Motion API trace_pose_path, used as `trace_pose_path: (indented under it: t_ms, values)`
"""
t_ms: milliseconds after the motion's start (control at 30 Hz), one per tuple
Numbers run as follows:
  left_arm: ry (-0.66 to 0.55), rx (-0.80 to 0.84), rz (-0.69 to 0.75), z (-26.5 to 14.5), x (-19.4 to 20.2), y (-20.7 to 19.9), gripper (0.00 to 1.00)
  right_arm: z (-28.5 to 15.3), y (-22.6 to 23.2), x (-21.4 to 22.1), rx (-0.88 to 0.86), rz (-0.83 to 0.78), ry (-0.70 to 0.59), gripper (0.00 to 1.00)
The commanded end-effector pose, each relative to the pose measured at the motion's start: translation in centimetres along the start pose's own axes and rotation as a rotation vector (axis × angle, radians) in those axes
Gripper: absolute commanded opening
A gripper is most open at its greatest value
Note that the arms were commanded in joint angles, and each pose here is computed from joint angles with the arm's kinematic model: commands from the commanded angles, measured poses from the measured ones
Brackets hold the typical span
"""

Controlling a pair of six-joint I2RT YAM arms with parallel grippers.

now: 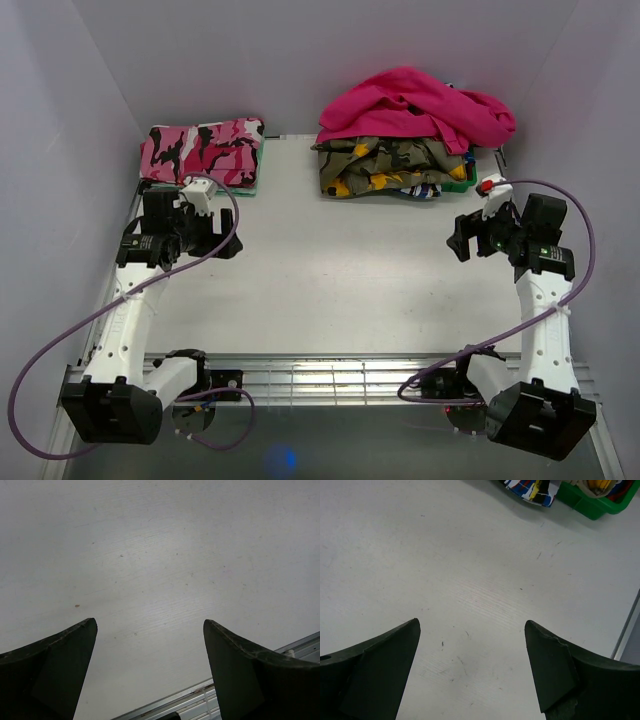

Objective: Fold and stack the trousers
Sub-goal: Grab the trousers from the pile

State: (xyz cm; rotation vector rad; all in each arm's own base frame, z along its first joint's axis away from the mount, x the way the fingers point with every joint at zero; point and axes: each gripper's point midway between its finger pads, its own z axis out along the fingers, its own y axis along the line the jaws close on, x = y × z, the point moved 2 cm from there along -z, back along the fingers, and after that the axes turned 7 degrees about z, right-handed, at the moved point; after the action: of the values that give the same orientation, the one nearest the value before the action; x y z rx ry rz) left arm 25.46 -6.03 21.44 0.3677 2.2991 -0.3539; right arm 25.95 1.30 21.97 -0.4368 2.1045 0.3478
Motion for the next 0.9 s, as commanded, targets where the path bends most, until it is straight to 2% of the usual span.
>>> trace_pose_path:
  t_ms: [0, 167, 200, 300, 333, 467, 600, 633, 667, 733, 800, 867]
  values:
    - [-0.098, 0.029, 0.057, -1.2, -3.0, -0.6, 0.98, 0.0, -2.4, -4.5, 0.089, -0.028, -0.093, 0.90]
    - [-0.122, 0.025, 0.062, -1.7, -5.3, -0.5, 0.98, 2.2, -5.6, -9.6, 0.111, -0.020, -0.182, 0.90]
    - [-0.122, 0.020, 0.063, -1.6, -5.5, -0.3, 0.98, 1.8, -6.1, -12.3, 0.119, -0.032, -0.236, 0.90]
    - [-0.127, -0.022, 0.069, -1.7, -6.2, 0.4, 0.98, 4.1, -8.4, -15.8, 0.110, -0.026, -0.287, 0.90]
    - [-0.116, -0.033, 0.065, -1.5, -6.1, 0.7, 0.98, 4.9, -9.5, -18.3, 0.108, -0.034, -0.326, 0.90]
    - [-0.105, -0.011, 0.055, -0.9, -6.4, 0.6, 0.98, 8.0, -12.7, -23.3, 0.148, -0.017, -0.411, 0.90]
    - [-0.104, -0.020, 0.030, -0.2, -6.9, 1.0, 0.98, 12.5, -14.6, -25.5, 0.083, -0.010, -0.429, 0.90]
    - [-0.102, -0.020, 0.029, 0.0, -7.0, 1.0, 0.98, 15.4, -15.7, -24.3, 0.061, 0.017, -0.390, 0.90]
    - [-0.095, -0.019, 0.026, 0.3, -7.0, 1.2, 0.98, 15.5, -15.8, -26.1, 0.048, 0.005, -0.425, 0.90]
    - [-0.088, -0.014, 0.024, 0.6, -7.0, 1.2, 0.98, 19.0, -16.8, -25.2, 0.040, 0.026, -0.398, 0.90]
    - [-0.076, -0.007, 0.020, 0.9, -6.8, 1.2, 0.98, 20.5, -16.7, -26.3, 0.059, -0.036, -0.422, 0.90]
    - [-0.064, -0.003, 0.015, 1.1, -6.5, 1.2, 0.98, 23.2, -16.2, -25.6, 0.071, -0.087, -0.407, 0.90]
